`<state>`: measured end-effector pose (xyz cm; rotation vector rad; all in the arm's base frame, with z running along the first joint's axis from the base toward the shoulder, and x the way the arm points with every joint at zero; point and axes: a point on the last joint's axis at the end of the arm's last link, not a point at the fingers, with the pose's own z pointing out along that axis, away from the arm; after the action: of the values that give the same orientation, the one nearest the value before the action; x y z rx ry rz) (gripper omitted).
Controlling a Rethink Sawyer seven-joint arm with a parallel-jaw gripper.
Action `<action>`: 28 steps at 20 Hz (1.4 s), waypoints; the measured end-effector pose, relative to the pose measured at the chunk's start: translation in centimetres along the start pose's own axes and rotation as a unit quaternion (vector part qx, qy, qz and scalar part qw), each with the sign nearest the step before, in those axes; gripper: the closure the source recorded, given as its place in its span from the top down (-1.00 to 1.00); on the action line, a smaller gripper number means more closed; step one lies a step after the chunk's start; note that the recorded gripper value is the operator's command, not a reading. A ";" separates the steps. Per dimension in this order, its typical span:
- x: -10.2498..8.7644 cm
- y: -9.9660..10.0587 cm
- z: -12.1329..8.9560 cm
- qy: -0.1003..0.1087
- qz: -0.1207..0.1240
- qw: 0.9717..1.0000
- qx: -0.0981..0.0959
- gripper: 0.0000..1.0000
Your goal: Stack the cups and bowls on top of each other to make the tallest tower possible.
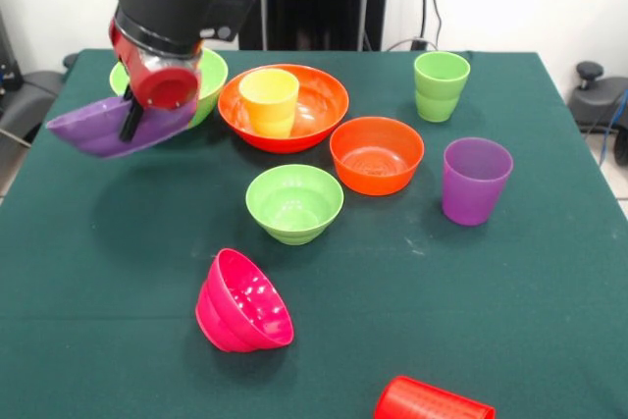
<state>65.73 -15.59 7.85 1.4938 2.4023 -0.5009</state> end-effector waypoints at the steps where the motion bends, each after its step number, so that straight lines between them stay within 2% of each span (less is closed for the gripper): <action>1: -0.1 -0.1 -0.2 0.002 0.001 1.000 0.001 -1.00; 8: -0.5 -1.2 -2.9 0.029 0.000 0.999 0.013 -1.00; 16: -0.8 -1.0 -5.9 0.049 0.002 0.999 0.011 -1.00; 22: -0.3 -0.3 -7.4 0.059 -0.002 0.998 0.005 -1.00; 28: 1.1 0.5 -8.4 0.070 -0.012 0.997 0.005 -1.00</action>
<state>65.36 -10.95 14.89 1.5538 2.5302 -0.4266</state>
